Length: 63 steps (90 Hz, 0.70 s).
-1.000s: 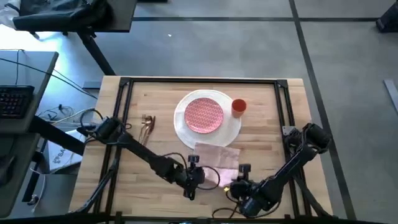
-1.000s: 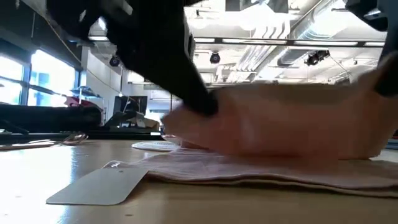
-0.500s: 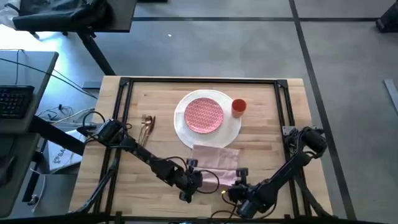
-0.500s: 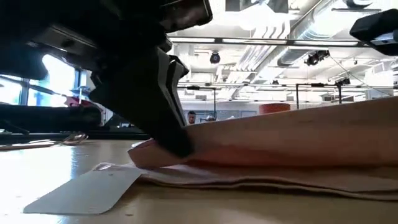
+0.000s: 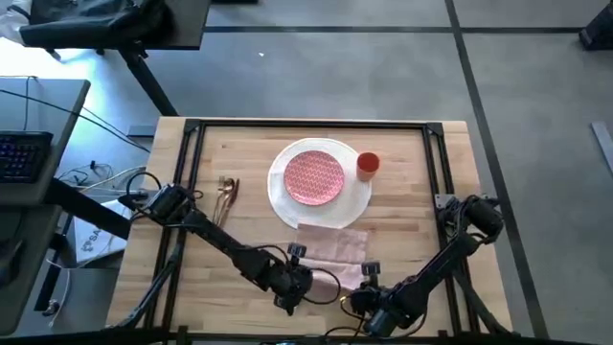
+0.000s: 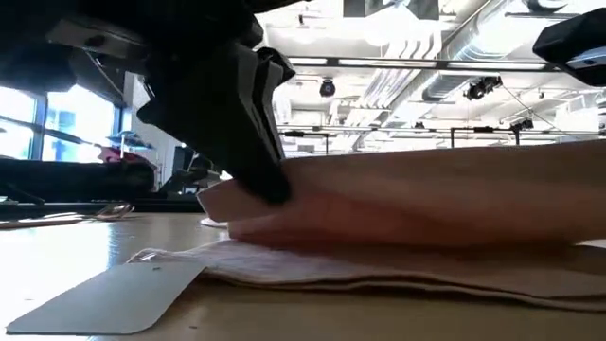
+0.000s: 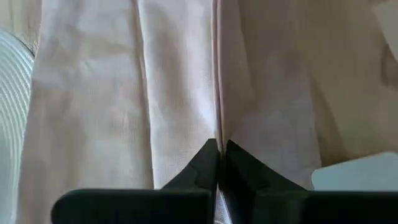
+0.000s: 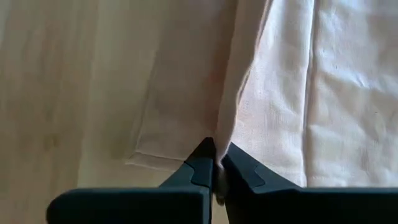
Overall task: Set table place
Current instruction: Fold the napkin
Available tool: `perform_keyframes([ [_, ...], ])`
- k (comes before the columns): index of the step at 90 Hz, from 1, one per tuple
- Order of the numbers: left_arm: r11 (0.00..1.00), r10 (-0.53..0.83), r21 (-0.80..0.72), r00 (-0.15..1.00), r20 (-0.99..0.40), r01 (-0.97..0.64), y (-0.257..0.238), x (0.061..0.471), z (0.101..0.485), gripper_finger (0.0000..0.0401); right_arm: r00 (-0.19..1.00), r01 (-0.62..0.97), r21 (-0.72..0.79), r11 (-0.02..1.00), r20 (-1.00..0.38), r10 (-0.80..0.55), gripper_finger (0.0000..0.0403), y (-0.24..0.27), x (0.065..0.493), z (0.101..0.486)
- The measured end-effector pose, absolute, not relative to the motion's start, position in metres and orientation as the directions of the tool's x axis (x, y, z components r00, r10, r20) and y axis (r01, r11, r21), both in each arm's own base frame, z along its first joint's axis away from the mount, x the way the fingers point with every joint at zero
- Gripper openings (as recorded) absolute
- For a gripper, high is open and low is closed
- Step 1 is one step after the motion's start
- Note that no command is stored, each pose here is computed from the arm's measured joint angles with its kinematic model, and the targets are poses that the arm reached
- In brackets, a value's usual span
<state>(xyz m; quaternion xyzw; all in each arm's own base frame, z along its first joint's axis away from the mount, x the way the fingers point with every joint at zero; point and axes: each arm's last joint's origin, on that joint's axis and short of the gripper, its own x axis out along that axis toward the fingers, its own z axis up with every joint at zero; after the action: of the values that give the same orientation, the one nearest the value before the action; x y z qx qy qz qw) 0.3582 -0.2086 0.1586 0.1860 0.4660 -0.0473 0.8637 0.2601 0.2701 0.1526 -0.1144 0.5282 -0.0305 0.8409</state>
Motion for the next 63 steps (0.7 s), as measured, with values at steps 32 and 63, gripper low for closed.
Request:
perform_keyframes([
  [32, 0.901, 0.051, 0.273, 0.542, -0.839, 0.336, -0.217, 0.351, 0.156, 0.0, 0.47, -0.093, -0.179, 0.979, -0.875, -0.116, 0.0, 0.275, 0.264, 0.154],
  [63, 0.886, 0.034, 0.264, 0.515, -0.856, 0.381, -0.219, 0.348, 0.155, 0.0001, 0.502, -0.141, -0.114, 0.983, -0.864, -0.028, 0.0004, 0.282, 0.269, 0.156],
])
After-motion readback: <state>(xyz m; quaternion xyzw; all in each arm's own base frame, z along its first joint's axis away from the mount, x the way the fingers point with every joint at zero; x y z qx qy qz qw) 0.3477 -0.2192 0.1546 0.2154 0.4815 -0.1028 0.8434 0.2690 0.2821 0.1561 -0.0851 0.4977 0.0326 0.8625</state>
